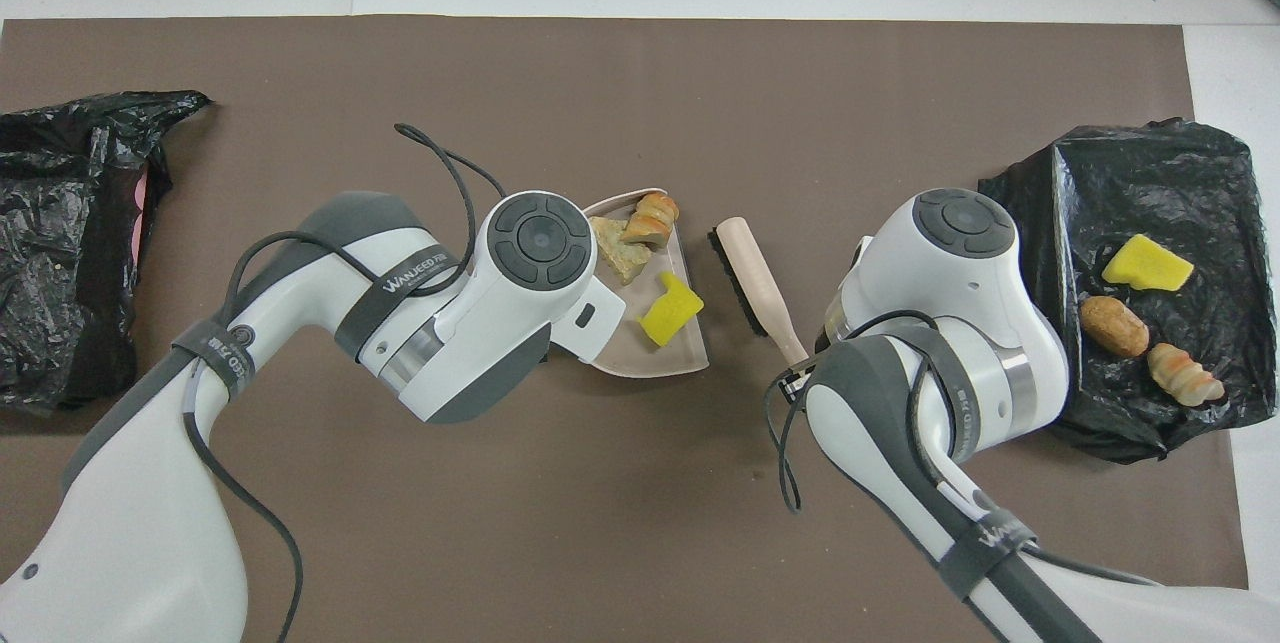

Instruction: Sweep and dump trash in bin

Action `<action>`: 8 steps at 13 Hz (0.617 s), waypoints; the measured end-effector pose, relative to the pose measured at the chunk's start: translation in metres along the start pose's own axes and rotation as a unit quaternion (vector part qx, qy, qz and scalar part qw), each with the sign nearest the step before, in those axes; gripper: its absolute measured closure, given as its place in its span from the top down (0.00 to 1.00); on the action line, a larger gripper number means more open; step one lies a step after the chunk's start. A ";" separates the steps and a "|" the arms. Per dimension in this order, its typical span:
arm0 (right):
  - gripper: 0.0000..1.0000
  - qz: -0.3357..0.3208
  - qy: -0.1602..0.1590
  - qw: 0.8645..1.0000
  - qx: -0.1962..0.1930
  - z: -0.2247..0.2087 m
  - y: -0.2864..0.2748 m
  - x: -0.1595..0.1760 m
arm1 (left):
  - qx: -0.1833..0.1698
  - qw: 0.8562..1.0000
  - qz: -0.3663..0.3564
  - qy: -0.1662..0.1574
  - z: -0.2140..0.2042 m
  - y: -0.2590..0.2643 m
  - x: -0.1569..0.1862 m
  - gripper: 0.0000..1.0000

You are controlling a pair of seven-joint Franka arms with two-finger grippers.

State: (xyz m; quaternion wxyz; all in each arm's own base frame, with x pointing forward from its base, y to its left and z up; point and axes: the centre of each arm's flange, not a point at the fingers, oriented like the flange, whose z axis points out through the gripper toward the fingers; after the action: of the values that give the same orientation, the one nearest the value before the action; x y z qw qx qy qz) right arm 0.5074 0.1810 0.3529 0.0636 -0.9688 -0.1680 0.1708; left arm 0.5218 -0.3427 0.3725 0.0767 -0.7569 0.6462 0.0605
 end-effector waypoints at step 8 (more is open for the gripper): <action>0.26 0.154 -0.023 0.988 -0.024 -0.010 -0.051 -0.014 | 0.000 0.999 0.029 0.034 -0.005 -0.031 -0.050 0.31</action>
State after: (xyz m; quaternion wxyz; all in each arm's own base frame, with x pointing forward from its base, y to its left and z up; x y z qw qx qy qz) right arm 0.4834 0.2235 0.3760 0.0093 -0.9802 -0.0223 0.1963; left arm 0.5448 -0.2905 0.3883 0.0534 -0.7395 0.6701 0.0372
